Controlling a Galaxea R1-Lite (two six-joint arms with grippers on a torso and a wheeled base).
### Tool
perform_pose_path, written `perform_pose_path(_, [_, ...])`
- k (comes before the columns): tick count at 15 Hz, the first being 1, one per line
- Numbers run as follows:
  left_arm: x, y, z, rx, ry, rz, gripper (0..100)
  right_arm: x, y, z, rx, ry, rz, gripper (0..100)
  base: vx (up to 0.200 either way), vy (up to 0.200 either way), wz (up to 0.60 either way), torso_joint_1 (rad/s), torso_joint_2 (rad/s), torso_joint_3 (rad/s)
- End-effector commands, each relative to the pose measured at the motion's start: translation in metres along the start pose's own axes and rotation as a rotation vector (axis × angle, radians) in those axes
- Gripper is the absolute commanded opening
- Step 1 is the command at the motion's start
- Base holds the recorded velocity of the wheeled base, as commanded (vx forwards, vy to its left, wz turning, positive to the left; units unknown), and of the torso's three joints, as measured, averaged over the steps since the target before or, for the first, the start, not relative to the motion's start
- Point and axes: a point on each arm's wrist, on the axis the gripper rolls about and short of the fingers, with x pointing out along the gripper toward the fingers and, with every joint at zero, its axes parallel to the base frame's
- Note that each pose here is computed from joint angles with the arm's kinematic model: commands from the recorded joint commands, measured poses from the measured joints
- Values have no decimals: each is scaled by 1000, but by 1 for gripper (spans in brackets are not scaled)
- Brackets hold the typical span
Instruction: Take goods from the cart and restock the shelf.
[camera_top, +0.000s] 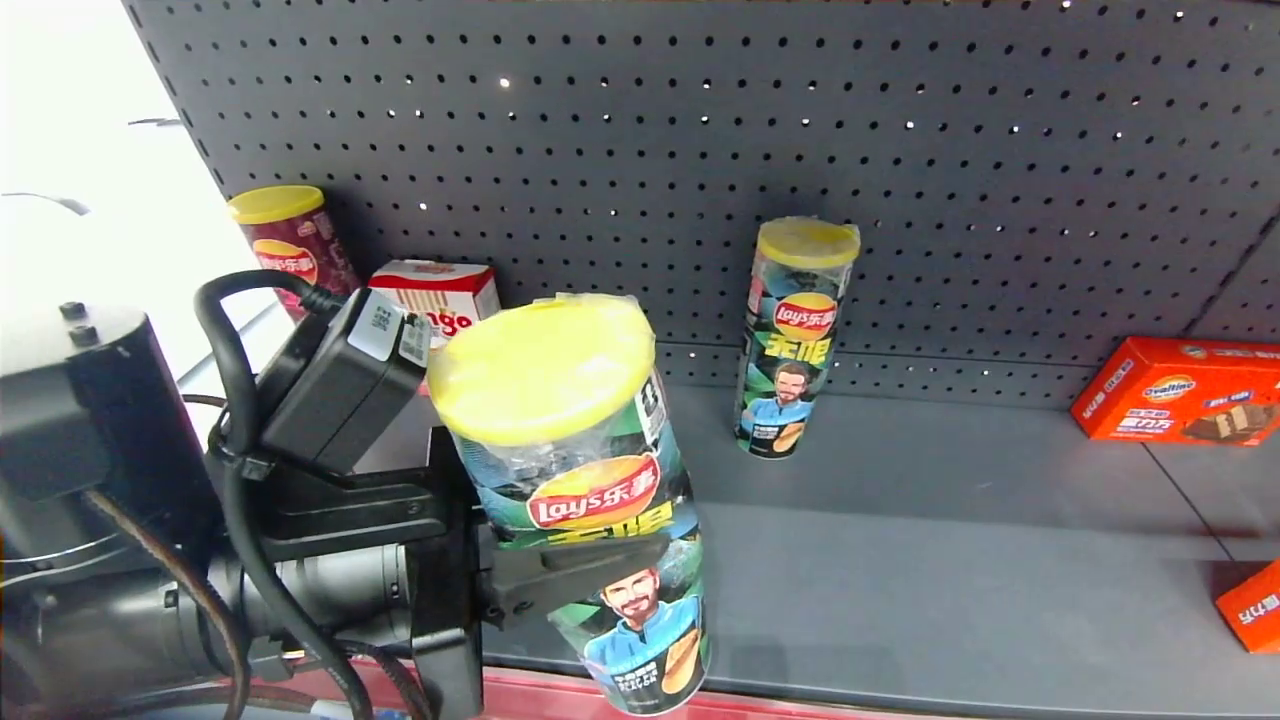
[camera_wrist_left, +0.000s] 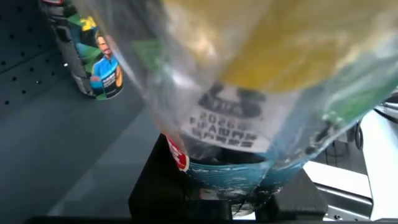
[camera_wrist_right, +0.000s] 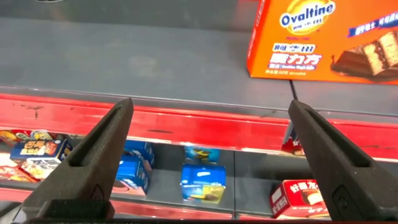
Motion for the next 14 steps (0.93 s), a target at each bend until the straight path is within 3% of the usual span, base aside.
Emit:
perform_pose_path(1, [-1,0,-1,-1,1,3,0,0,0,0,0,-1,0,100,0,0,0,0,0,0])
perform_pose_path(2, [-1,0,-1,-1,1,3,0,0,0,0,0,-1,0,100,0,0,-600,-2,2,-2])
perform_pose_path(8, [-2,0,-1,-2,3,6,0,0,0,0,0,-1,0,100,0,0,0,0,0,0])
perform_pose_path(10, [-2,0,-2,-3,4,6,0,0,0,0,0,-1,0,100,0,0,-600,2,0,7])
perform_pose_path(14, [-3,0,-2,2,4,12,0,0,0,0,0,-1,0,100,0,0,0,0,0,0])
